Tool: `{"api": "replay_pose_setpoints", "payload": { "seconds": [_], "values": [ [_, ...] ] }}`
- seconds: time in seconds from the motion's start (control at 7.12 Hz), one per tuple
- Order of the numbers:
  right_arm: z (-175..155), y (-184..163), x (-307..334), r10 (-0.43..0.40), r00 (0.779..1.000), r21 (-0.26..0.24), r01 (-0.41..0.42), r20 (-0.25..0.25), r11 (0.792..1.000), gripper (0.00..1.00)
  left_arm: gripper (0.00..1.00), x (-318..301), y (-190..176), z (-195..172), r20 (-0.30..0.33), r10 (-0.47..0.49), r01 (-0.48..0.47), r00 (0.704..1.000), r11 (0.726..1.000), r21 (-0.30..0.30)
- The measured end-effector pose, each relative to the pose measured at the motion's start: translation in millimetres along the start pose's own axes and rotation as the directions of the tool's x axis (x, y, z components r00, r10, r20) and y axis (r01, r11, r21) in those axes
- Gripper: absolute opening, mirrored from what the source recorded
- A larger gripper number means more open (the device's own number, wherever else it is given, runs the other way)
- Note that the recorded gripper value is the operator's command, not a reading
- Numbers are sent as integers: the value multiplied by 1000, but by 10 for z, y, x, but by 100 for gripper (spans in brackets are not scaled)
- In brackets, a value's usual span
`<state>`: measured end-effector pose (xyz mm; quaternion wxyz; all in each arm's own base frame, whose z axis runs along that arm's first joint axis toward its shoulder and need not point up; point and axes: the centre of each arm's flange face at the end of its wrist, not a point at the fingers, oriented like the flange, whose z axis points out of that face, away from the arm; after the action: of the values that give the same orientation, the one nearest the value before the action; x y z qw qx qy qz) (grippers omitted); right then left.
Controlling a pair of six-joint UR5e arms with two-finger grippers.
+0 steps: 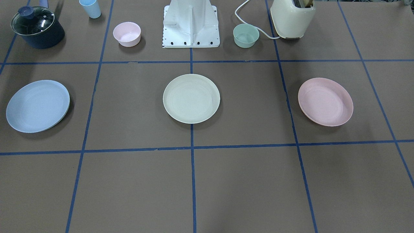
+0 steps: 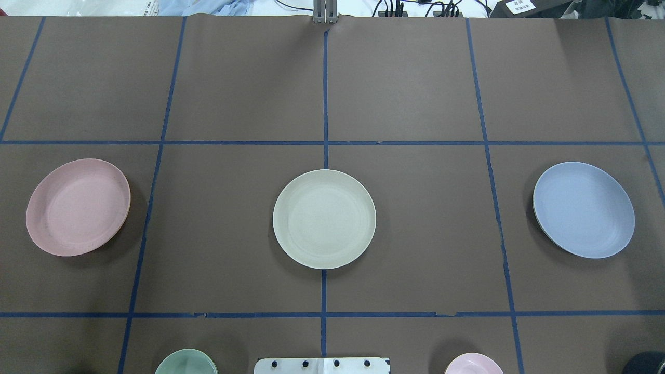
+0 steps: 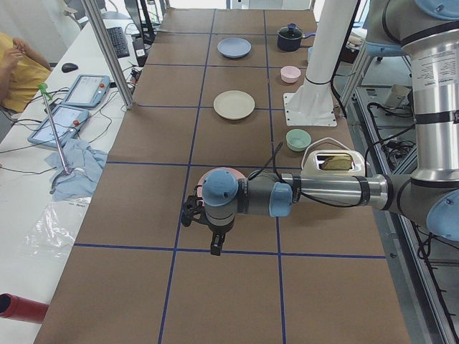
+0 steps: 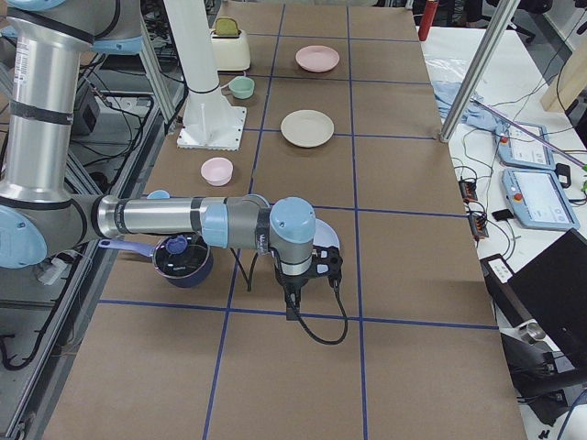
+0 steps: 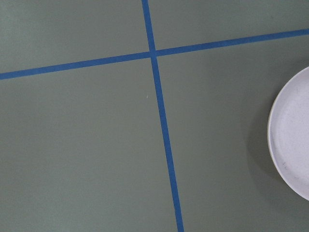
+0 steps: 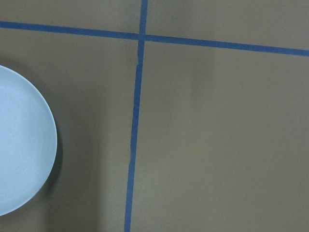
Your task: Stack three plates with pink and blue
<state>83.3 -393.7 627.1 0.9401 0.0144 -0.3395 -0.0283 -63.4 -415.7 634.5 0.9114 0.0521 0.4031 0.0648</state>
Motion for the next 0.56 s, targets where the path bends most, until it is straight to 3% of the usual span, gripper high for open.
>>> {"api": "replay_pose_setpoints", "payload": {
  "seconds": [0.56],
  "values": [
    [-22, -27, -41, -9, 1000, 7, 9, 3, 1000, 100, 100, 48, -48, -107, 76, 78, -83, 994, 995, 63]
  ]
}}
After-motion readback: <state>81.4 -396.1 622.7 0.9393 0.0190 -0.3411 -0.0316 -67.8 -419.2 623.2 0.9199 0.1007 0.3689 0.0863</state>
